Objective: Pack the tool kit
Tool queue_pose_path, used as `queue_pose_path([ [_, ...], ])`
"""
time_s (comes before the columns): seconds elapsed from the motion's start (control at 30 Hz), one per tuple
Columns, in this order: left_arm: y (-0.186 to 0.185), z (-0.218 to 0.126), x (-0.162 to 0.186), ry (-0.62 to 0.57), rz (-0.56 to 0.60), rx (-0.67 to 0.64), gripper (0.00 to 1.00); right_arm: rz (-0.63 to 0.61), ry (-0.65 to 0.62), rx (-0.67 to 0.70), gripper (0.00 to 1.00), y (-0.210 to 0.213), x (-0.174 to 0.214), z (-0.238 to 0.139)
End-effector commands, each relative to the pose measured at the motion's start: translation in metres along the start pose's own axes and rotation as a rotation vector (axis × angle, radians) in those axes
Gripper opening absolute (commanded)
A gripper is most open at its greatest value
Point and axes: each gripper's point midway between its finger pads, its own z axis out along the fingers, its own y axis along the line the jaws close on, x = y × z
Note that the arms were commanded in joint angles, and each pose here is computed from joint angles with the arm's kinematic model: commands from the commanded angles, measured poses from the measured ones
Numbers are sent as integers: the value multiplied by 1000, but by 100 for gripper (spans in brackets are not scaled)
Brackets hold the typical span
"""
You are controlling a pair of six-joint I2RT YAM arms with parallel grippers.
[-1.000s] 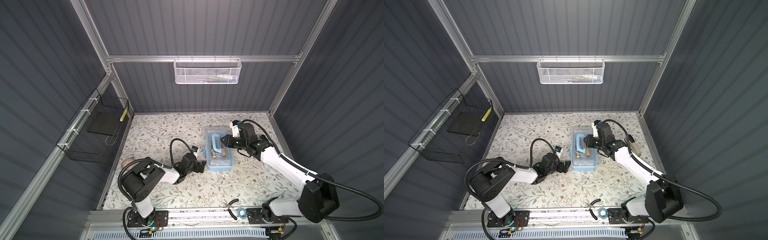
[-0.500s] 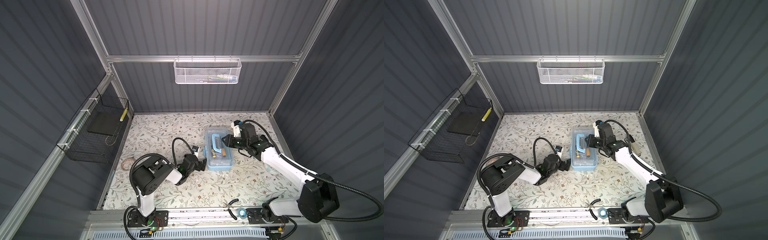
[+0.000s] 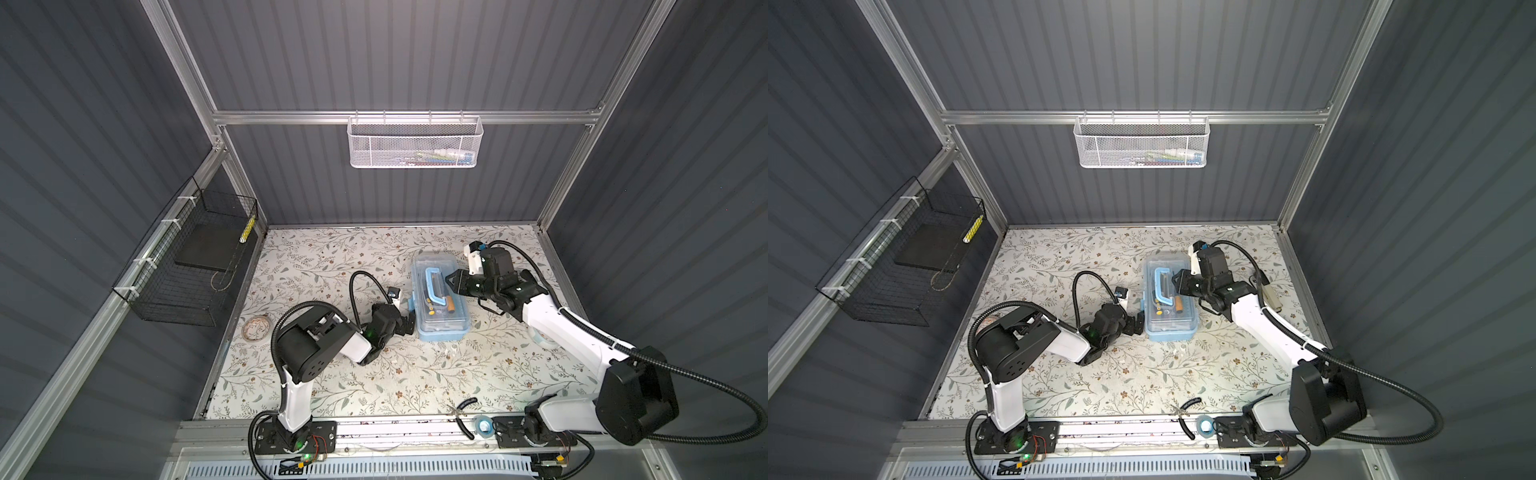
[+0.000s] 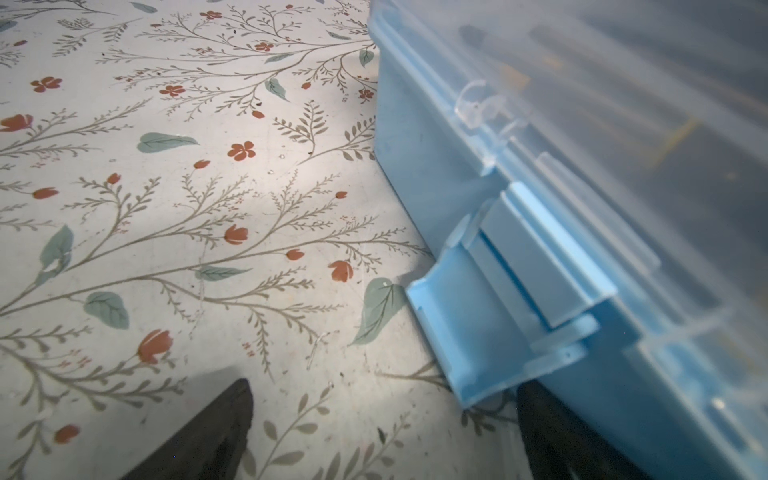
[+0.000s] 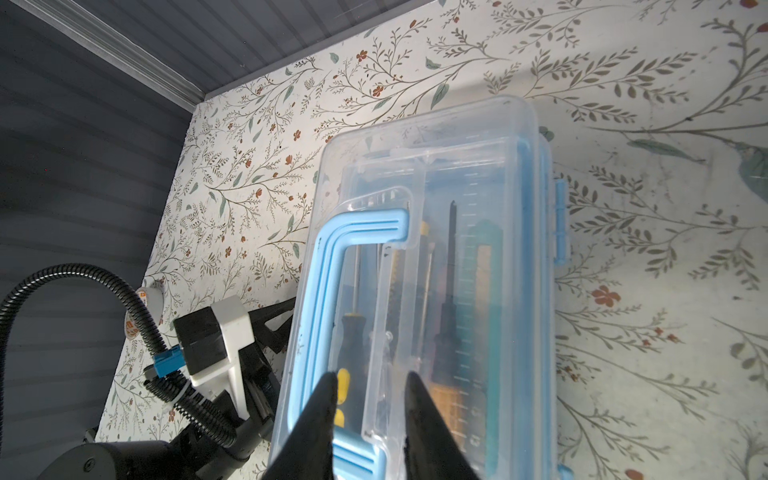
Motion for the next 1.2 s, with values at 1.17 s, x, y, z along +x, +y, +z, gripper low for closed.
queue_pose_path([
  [1.17, 41, -7, -62, -116, -104, -80, 99, 2, 26, -20, 30, -2, 6, 10],
])
